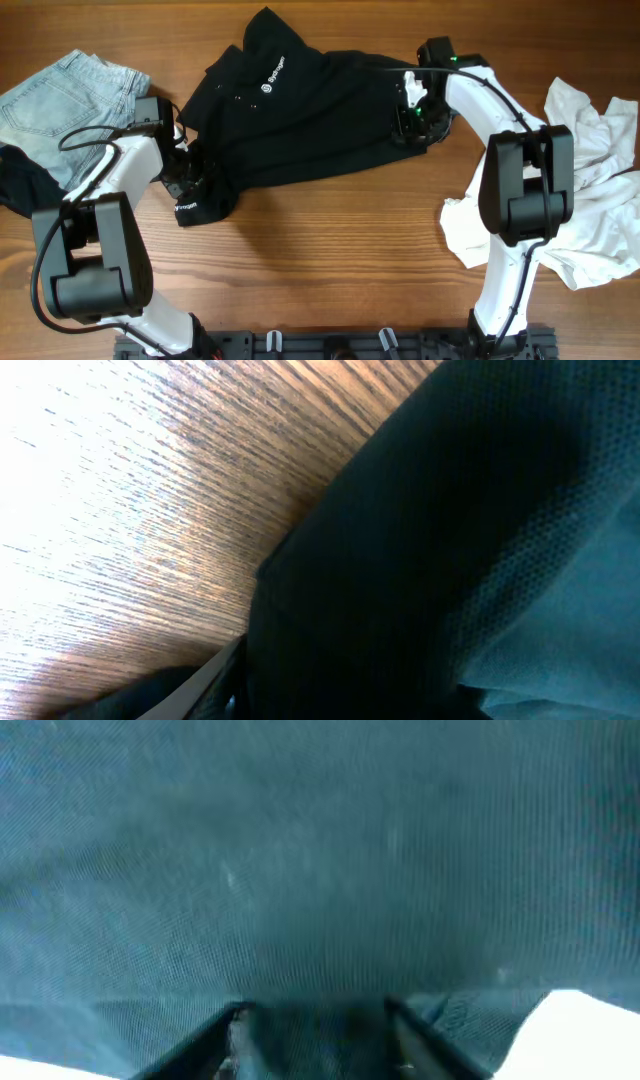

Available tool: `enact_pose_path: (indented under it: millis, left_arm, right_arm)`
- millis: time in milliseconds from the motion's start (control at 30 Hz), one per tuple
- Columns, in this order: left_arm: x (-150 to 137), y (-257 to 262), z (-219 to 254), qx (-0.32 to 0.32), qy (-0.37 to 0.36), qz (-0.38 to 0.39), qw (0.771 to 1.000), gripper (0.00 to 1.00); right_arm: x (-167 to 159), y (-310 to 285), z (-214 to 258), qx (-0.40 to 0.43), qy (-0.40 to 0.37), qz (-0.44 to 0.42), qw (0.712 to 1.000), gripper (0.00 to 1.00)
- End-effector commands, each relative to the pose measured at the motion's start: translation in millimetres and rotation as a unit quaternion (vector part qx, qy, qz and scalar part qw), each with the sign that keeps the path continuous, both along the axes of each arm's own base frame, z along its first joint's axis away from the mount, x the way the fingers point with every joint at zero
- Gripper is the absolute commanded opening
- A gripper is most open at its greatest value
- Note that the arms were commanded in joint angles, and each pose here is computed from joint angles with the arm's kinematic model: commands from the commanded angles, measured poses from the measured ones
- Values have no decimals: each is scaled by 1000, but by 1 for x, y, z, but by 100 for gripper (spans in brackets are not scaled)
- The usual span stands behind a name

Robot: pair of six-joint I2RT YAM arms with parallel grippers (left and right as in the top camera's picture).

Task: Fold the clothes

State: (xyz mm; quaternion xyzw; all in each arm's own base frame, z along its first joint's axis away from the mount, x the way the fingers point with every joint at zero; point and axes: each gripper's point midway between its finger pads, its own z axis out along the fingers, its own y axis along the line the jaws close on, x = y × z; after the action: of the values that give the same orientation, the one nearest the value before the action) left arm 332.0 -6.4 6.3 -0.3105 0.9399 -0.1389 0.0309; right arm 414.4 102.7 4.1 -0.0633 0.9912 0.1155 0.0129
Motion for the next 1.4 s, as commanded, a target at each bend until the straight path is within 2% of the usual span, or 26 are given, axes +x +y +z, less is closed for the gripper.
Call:
enact_pose_path:
  millis: [0, 33, 133, 167, 200, 233, 300, 367, 467, 567, 700, 833, 1067, 1367]
  left_arm:
    - [4, 2, 9, 8, -16, -9, 1000, 45]
    - [4, 2, 9, 8, -16, -10, 1000, 45]
    - [3, 2, 9, 8, -14, -9, 1000, 45]
    - [3, 2, 9, 7, -12, -9, 1000, 45]
    - [3, 2, 9, 7, -12, -9, 1000, 45]
    - [2, 2, 9, 7, -11, -9, 1000, 45]
    - [0, 1, 9, 7, -7, -9, 1000, 45]
    - [-6, 1, 8, 5, 6, -10, 1000, 45]
    - [-15, 0, 7, 3, 24, -10, 1000, 45]
    - [-20, -1, 7, 2, 34, -12, 999, 45]
    - [-19, -1, 7, 4, 31, -23, 999, 45]
    - [-18, -1, 7, 4, 29, -22, 999, 46]
    - [-19, -1, 7, 4, 31, -22, 999, 45]
    - [-19, -1, 7, 3, 31, -22, 999, 46]
  right_arm:
    - [-11, 3, -8, -7, 20, 8, 1000, 4]
    - [-19, -5, -9, -28, 36, 8, 999, 4]
    - [-58, -71, -3, -197, 111, -33, 974, 4]
    - [-68, -95, 4, -257, 130, -63, 956, 13]
    - [-79, -111, 11, -290, 149, -75, 942, 27]
    - [-84, -117, 13, -294, 160, -80, 939, 31]
    - [-91, -115, 13, -271, 180, -60, 944, 43]
    - [-96, -107, 12, -240, 197, -55, 949, 42]
    - [-87, -89, 7, -187, 182, -61, 963, 43]
    - [-73, -65, 14, -117, 152, -57, 980, 43]
    - [-51, -51, 35, -72, 94, -66, 991, 43]
    - [-43, -50, 38, -68, 74, -74, 992, 43]
    - [-16, -47, 35, -59, 31, -135, 989, 44]
    - [-36, -50, 6, -68, 62, -197, 976, 44]
